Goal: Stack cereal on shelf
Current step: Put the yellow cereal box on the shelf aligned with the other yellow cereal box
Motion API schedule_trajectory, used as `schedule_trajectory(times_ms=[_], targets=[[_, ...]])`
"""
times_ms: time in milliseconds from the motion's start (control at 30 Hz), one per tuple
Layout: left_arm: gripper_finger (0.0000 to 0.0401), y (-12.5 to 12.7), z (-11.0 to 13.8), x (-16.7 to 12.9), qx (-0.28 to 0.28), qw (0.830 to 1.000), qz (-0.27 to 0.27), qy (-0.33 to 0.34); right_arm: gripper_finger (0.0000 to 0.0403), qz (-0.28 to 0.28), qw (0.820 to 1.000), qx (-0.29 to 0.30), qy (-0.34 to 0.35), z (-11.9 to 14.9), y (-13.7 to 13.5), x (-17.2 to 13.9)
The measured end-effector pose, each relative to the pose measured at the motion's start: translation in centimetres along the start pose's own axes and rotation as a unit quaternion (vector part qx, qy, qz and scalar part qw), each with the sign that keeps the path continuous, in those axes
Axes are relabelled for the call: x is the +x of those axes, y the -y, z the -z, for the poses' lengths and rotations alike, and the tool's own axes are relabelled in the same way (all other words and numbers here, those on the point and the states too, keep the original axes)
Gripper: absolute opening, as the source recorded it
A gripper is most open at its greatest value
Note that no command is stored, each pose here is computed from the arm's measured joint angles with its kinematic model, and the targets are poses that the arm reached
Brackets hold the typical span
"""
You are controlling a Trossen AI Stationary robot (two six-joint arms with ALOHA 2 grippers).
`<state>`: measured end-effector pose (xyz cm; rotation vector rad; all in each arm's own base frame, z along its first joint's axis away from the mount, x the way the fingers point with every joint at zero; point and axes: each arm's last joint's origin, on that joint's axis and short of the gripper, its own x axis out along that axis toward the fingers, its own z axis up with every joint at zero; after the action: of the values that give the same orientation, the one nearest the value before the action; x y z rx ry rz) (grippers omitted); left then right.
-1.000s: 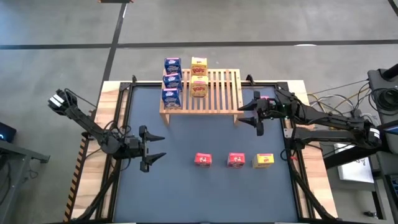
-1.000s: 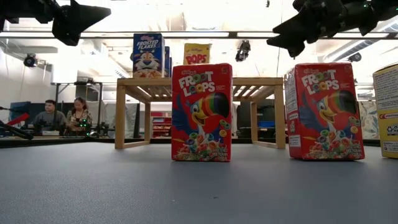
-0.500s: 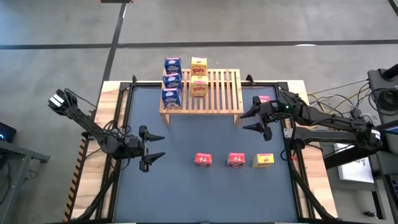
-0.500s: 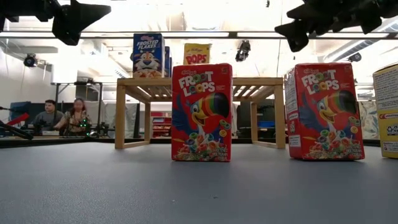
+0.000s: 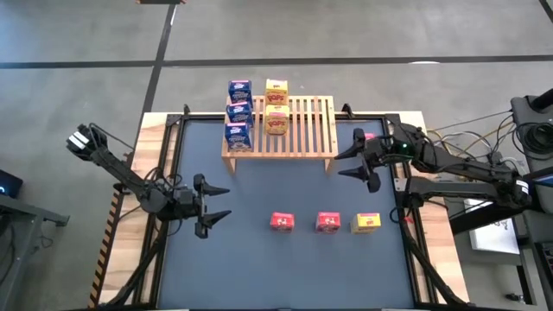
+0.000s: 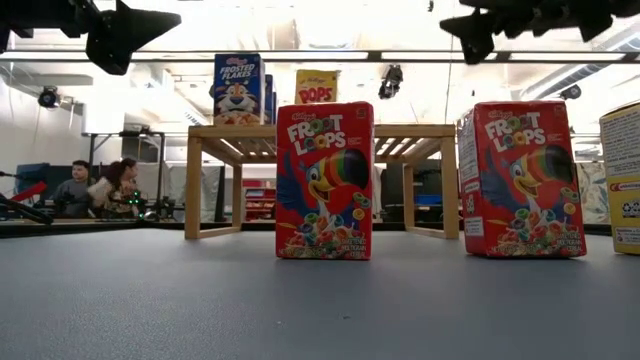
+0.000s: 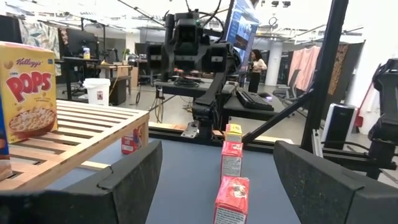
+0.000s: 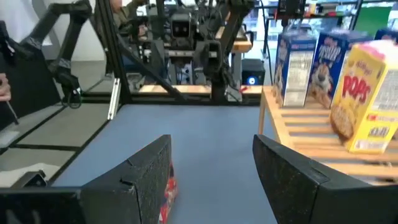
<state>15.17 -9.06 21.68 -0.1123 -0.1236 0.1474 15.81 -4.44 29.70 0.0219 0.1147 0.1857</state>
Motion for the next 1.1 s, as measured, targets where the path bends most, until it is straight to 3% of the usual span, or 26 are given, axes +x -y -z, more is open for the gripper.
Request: schedule_trajectory(times_ms=[267, 1100], targets=[[0.0292, 0.0, 0.0, 0.0, 0.001, 1.0, -0.001, -0.001, 0.0216, -0.001, 1.0, 0.006, -0.01, -1.3, -0.2, -0.3], [0.0292, 0.0, 0.1, 0.0, 0.023, 1.0, -0.001, -0.002, 0.0216, -0.003, 0.997, 0.041, -0.069, 1.0, 0.8, 1.4]])
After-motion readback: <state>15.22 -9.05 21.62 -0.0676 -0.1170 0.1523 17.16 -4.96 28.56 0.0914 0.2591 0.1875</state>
